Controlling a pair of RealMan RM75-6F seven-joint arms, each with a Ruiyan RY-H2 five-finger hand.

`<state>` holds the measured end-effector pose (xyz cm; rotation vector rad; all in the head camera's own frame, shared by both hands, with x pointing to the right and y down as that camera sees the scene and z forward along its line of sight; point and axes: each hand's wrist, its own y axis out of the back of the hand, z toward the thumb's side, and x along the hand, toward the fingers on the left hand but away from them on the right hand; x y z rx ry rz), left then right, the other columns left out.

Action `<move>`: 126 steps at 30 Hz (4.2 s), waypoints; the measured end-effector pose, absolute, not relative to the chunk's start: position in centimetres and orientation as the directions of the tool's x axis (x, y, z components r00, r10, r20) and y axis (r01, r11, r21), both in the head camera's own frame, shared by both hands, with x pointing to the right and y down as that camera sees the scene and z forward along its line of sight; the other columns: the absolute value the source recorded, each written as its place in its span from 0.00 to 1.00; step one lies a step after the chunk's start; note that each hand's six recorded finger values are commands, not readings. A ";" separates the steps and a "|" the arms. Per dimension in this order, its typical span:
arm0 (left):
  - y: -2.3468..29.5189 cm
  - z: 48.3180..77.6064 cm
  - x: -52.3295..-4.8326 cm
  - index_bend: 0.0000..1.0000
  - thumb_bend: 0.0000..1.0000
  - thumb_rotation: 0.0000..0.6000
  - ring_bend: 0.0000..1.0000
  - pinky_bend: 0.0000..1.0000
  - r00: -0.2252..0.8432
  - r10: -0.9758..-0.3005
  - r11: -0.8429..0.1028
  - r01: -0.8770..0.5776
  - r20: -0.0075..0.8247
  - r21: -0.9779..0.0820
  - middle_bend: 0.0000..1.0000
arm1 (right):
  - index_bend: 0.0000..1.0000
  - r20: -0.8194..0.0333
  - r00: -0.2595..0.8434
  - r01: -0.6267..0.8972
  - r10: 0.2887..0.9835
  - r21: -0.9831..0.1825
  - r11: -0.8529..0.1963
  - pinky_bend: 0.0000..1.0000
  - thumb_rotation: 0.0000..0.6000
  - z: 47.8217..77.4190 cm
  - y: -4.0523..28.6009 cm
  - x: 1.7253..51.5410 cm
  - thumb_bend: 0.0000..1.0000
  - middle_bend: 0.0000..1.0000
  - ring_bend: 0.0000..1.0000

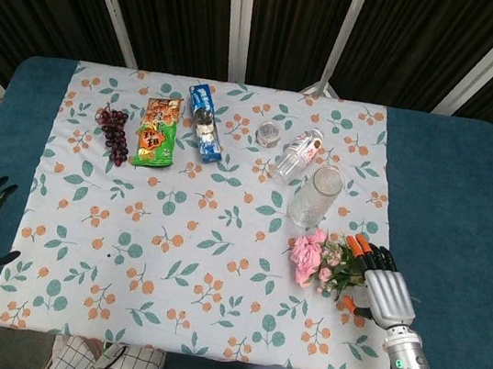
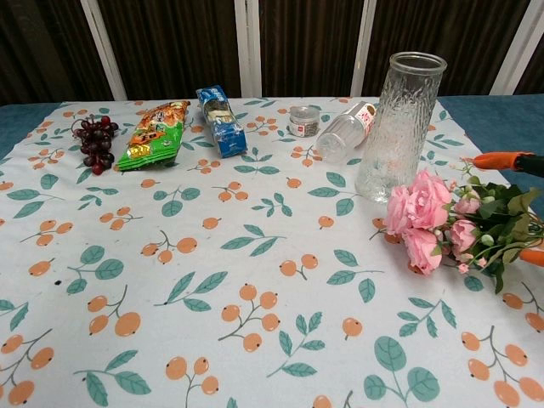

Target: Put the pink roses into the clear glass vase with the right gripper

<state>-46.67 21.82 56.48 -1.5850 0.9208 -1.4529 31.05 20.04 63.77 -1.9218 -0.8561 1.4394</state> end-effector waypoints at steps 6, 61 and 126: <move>21.8 56.6 -46.7 0.00 0.00 1.00 0.00 0.00 0.085 -0.894 -0.443 -0.014 0.440 -0.896 0.00 | 0.00 -0.604 0.199 0.141 0.772 -0.762 -0.632 0.00 1.00 65.5 19.0 30.0 0.31 0.00 0.00; 21.8 57.2 -45.9 0.00 0.00 1.00 0.00 0.00 0.096 -0.881 -0.470 -0.049 0.464 -0.881 0.00 | 0.44 0.066 -0.168 0.871 0.984 -0.456 0.180 0.22 1.00 49.3 3.9 34.0 0.31 0.53 0.43; 21.7 57.8 -46.2 0.00 0.00 1.00 0.00 0.00 0.081 -0.859 -0.510 -0.078 0.505 -0.856 0.00 | 0.40 -0.070 -0.292 0.952 0.954 -0.119 0.283 0.22 1.00 59.8 -2.5 23.0 0.31 0.51 0.41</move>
